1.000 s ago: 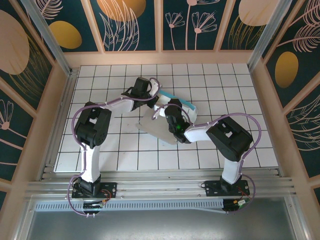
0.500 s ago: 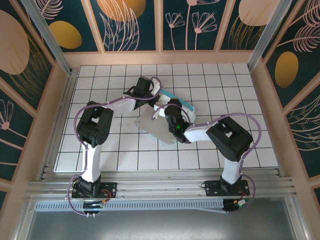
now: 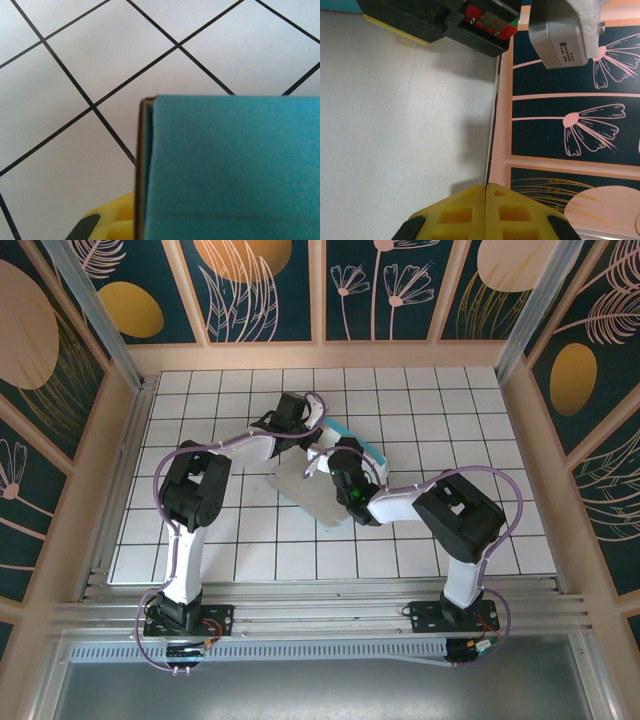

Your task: Fold the paper box

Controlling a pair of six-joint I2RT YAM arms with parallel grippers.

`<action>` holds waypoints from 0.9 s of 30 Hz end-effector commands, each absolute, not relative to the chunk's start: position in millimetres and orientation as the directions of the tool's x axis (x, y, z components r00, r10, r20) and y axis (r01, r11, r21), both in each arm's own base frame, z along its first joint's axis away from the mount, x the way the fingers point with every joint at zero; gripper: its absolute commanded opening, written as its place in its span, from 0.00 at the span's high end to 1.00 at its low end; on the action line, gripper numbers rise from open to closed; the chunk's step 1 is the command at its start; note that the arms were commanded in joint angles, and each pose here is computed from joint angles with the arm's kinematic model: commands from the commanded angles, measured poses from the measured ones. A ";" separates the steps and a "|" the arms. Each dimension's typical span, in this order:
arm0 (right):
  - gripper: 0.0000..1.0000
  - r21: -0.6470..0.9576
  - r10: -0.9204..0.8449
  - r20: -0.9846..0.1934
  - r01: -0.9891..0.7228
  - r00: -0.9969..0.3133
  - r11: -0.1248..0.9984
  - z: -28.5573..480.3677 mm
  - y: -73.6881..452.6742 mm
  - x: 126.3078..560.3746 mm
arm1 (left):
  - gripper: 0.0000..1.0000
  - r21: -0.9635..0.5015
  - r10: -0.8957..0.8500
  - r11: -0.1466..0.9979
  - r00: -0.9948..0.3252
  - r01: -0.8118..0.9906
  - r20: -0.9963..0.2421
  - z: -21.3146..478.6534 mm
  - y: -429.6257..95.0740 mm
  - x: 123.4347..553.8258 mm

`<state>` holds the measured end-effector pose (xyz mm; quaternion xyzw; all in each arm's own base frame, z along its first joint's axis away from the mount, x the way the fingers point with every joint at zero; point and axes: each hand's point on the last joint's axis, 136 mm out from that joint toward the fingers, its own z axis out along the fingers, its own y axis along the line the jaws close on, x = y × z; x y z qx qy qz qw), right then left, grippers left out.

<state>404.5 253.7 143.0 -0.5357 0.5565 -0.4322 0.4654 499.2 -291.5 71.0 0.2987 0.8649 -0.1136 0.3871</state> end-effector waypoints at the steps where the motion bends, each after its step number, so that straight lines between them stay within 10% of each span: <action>1: 0.96 -0.969 -0.996 -0.060 -0.245 0.067 0.042 128.6 274.0 394.3 | 0.97 0.061 0.437 0.856 -0.657 0.513 -0.615 10.4 -258.4 493.4; 4: 0.96 -0.968 -0.996 -0.060 -0.249 0.067 0.042 125.3 274.6 394.0 | 0.80 0.021 0.416 0.851 -0.647 0.525 -0.639 17.7 -265.9 492.5; 8: 0.96 -0.968 -0.996 -0.064 -0.247 0.070 0.045 126.5 276.8 395.0 | 1.00 0.009 0.405 0.850 -0.643 0.527 -0.650 22.0 -269.4 495.4; 13: 0.96 -0.969 -0.995 -0.066 -0.243 0.068 0.048 129.4 276.5 396.2 | 0.99 -0.001 0.393 0.854 -0.646 0.520 -0.654 24.3 -269.4 493.5; 17: 0.96 -0.968 -0.996 -0.065 -0.245 0.066 0.047 128.7 275.6 396.9 | 0.79 -0.025 0.370 0.850 -0.629 0.526 -0.683 42.4 -269.9 486.4; 27: 0.96 -0.971 -0.996 -0.057 -0.236 0.064 0.041 132.4 273.5 397.9 | 0.68 -0.018 0.335 0.857 -0.583 0.516 -0.740 78.6 -258.5 471.7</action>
